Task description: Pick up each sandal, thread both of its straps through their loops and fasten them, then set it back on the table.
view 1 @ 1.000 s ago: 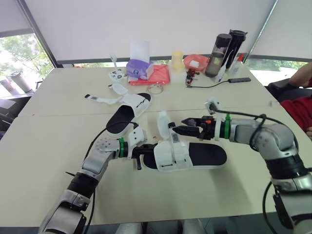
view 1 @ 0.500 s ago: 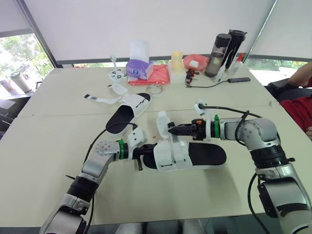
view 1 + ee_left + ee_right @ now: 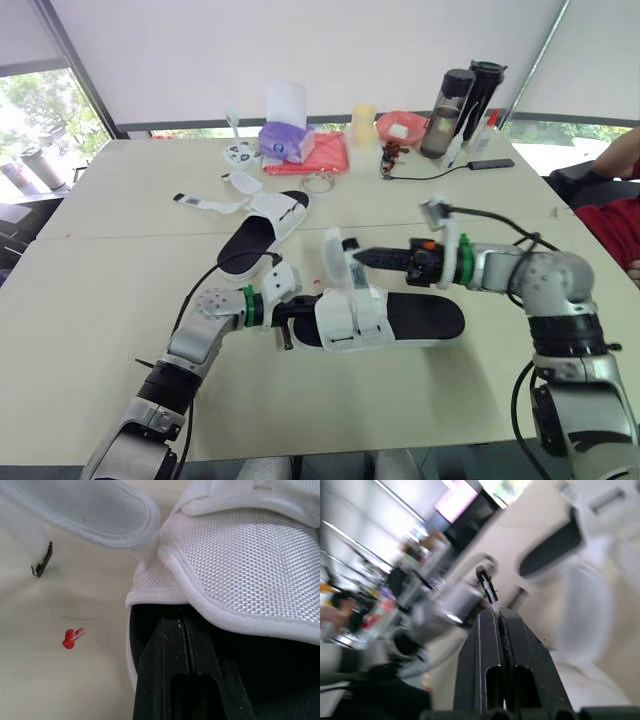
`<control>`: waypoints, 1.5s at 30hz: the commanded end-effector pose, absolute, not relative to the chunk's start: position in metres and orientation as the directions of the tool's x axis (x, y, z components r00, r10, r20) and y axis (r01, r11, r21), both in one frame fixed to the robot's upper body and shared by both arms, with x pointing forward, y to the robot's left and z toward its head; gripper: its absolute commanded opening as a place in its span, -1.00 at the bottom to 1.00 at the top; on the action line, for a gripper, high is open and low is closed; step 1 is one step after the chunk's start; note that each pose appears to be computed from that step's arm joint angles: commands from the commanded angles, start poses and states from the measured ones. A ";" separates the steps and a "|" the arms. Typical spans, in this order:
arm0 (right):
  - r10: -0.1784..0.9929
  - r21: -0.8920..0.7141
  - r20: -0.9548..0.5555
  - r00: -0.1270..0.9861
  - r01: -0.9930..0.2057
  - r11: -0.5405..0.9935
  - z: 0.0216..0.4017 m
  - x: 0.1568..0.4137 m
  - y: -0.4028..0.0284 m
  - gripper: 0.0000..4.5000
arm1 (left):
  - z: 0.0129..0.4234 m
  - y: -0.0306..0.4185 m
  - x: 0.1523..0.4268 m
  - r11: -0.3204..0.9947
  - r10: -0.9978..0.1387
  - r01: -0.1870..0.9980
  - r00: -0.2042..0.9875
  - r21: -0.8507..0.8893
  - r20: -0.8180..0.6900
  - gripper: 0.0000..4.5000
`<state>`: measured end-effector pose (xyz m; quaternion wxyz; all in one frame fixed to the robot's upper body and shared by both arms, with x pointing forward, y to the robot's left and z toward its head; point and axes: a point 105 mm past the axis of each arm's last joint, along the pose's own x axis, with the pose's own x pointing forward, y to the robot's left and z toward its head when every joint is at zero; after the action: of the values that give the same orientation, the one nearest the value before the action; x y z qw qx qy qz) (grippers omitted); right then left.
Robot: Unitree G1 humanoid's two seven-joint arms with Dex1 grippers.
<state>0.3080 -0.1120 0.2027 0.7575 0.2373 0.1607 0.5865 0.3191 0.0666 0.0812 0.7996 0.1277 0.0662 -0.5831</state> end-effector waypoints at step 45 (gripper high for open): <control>0.688 0.401 -0.222 0.691 -0.579 0.710 0.159 0.362 -0.158 0.98 | 0.062 0.068 0.322 0.296 -0.892 0.950 0.311 0.096 -0.328 -1.00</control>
<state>0.3633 -0.1536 0.1224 0.9000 0.1265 0.2534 0.3312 0.3232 0.0651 0.0814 0.7981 0.1310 0.0670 -0.5843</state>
